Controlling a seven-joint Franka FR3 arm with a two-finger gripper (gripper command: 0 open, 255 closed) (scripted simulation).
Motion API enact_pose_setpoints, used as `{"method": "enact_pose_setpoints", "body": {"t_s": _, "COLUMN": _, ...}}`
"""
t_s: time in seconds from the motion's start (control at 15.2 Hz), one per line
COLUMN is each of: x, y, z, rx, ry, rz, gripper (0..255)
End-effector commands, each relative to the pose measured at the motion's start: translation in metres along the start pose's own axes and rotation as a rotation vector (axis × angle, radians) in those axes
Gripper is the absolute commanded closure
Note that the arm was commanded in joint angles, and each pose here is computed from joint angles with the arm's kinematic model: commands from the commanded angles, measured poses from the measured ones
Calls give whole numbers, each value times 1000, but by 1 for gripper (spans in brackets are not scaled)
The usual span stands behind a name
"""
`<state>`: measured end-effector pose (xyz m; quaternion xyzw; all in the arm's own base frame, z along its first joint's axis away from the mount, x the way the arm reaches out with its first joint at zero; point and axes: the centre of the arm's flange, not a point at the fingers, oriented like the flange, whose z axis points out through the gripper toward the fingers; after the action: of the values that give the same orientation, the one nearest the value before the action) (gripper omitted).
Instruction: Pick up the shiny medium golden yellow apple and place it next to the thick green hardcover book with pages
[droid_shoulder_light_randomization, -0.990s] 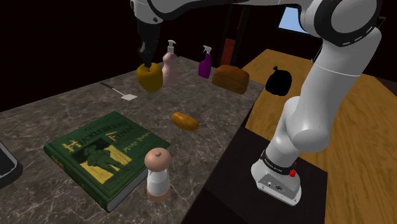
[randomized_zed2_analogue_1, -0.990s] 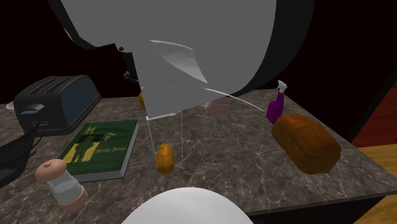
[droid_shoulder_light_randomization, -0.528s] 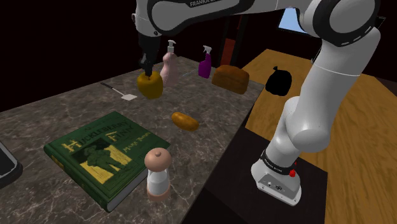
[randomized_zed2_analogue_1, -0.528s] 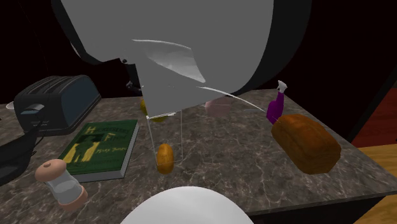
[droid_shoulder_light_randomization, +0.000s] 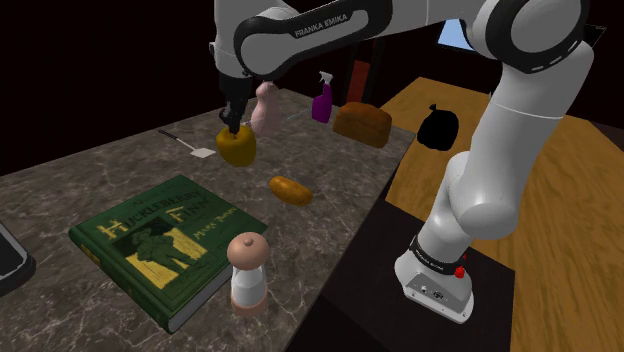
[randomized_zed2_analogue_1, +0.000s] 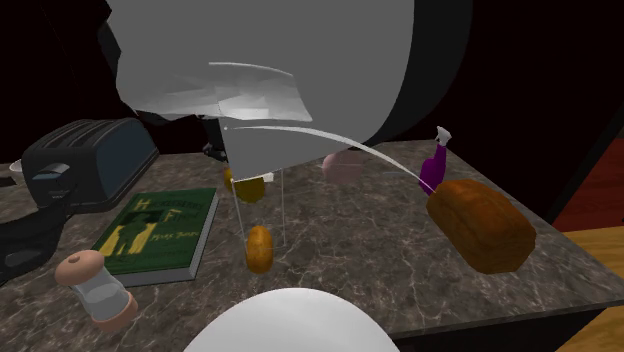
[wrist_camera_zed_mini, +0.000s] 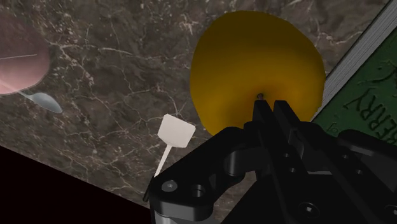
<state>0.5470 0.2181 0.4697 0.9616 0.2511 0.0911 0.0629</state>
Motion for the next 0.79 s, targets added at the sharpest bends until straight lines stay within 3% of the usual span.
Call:
{"method": "enact_pose_setpoints", "body": {"t_s": 0.0, "x": -2, "y": -3, "z": 11, "rx": 0, "ry": 1, "rz": 0, "gripper": 255}}
{"method": "enact_pose_setpoints", "body": {"t_s": 0.73, "x": -9, "y": -11, "z": 59, "rx": 0, "ry": 1, "rz": 0, "gripper": 255}}
